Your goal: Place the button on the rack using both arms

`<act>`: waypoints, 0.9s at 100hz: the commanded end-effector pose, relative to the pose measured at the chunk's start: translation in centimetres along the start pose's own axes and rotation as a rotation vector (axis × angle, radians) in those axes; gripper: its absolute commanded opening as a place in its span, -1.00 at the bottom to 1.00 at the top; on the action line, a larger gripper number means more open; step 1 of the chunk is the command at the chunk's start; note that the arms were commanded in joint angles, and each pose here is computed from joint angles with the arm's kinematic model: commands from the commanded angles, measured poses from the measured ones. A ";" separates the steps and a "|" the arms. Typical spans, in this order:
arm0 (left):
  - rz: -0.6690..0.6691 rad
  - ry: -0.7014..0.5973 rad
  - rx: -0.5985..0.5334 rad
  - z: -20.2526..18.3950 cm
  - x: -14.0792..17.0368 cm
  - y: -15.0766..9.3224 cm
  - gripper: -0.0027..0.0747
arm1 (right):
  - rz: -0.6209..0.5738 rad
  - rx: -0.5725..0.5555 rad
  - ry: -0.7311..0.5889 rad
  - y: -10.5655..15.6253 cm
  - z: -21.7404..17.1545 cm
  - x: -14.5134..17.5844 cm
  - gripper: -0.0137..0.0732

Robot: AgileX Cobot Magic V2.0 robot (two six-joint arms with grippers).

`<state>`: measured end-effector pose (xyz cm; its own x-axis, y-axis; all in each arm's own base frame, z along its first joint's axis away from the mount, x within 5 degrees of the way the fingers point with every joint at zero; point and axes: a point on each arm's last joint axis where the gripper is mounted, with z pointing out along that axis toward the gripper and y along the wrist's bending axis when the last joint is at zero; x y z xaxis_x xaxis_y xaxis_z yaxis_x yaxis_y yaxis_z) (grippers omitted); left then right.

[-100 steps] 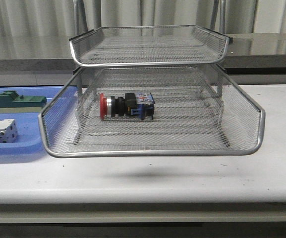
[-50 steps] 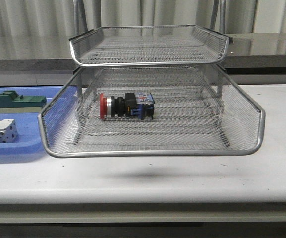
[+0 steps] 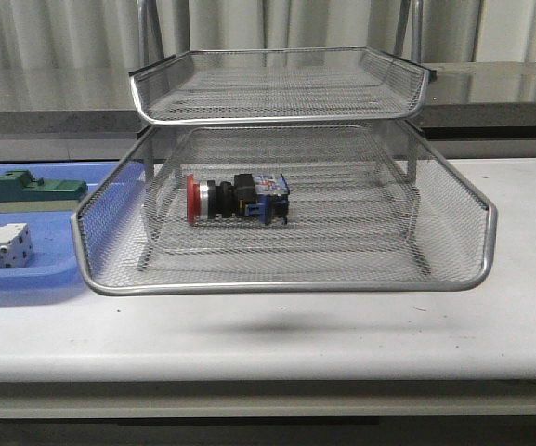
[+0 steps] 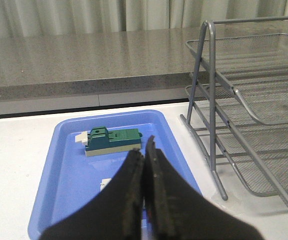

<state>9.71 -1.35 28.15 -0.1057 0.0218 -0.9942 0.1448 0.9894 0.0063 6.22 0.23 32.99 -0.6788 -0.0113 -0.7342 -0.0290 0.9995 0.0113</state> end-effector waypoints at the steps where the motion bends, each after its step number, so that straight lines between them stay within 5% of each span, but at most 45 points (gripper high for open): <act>1: -0.026 -0.075 -0.045 -0.1 -1.4 0.4 -0.98 | -0.002 0.010 -0.080 -0.1 -0.7 -1.2 -0.85; 41: -0.026 -0.075 -0.045 -0.1 -1.4 0.4 -0.98 | 0.038 -0.089 -0.220 0.8 0.2 -3.5 -0.85; 90: -0.026 -0.075 -0.045 -0.1 -1.4 0.4 -0.98 | -0.313 -0.468 -0.010 5.4 9.0 -6.2 -0.85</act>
<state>9.71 -1.35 28.15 -0.1059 0.0206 -0.9942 0.1446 0.9895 0.0051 15.45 4.76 30.73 -0.6699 -0.2543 -0.6975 -0.4601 0.8796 0.1212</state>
